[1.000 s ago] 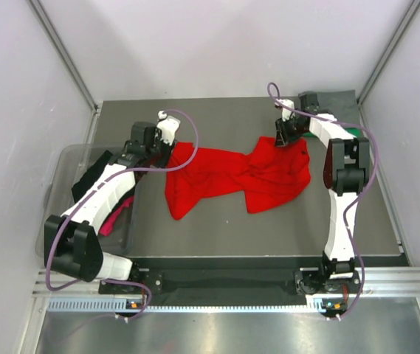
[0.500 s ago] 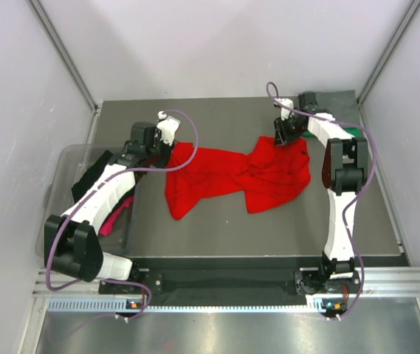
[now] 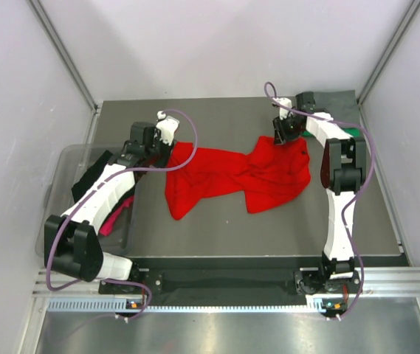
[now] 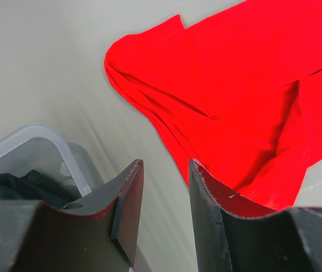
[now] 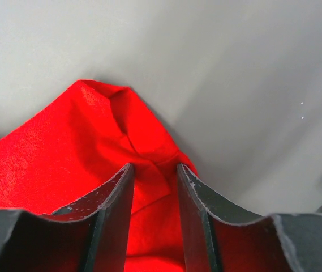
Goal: Fold and stack the t-shirts
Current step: Flatten the tshirt out
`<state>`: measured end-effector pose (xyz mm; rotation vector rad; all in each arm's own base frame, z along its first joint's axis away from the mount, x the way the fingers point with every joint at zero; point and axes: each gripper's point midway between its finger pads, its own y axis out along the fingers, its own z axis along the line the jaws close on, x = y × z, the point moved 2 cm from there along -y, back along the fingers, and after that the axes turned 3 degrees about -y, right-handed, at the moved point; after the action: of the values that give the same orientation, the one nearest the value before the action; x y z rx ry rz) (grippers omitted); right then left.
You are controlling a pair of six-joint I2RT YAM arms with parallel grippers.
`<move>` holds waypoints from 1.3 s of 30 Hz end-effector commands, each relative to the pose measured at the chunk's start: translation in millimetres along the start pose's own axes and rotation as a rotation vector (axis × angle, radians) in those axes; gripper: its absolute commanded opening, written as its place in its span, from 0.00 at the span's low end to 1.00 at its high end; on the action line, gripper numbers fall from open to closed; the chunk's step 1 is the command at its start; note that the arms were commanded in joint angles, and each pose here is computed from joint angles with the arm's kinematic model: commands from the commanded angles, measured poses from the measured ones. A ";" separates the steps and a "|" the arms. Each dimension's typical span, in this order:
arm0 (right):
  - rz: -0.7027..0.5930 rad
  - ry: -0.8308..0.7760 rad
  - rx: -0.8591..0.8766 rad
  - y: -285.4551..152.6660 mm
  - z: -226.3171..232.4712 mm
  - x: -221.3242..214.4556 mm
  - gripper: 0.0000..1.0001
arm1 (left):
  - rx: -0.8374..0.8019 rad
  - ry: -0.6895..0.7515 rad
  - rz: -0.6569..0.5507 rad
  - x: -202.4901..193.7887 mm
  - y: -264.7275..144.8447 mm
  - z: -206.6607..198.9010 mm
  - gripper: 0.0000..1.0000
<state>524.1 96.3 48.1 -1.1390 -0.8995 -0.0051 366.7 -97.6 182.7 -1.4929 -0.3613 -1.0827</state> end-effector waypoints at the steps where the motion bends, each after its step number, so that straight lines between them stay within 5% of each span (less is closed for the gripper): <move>1: 0.039 -0.007 -0.018 11.9 0.8 -6.0 0.37 | -0.007 -0.017 -0.040 7.8 0.4 0.1 0.43; 10: 0.049 0.014 -0.002 10.8 4.3 -7.1 0.36 | -0.006 -0.018 -0.041 8.6 0.0 0.9 0.43; 21: 0.035 0.000 0.020 -4.4 13.7 -2.0 0.00 | -0.006 -0.020 -0.050 10.1 -1.3 1.2 0.43; 39: -0.149 -0.067 0.003 -130.3 67.5 53.3 0.03 | -0.031 -0.035 -0.101 22.2 -13.3 -3.2 0.43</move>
<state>479.4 99.1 170.7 -1.1180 -1.0260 -0.0827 366.0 -102.5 184.3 -1.5339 -0.3752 -1.0855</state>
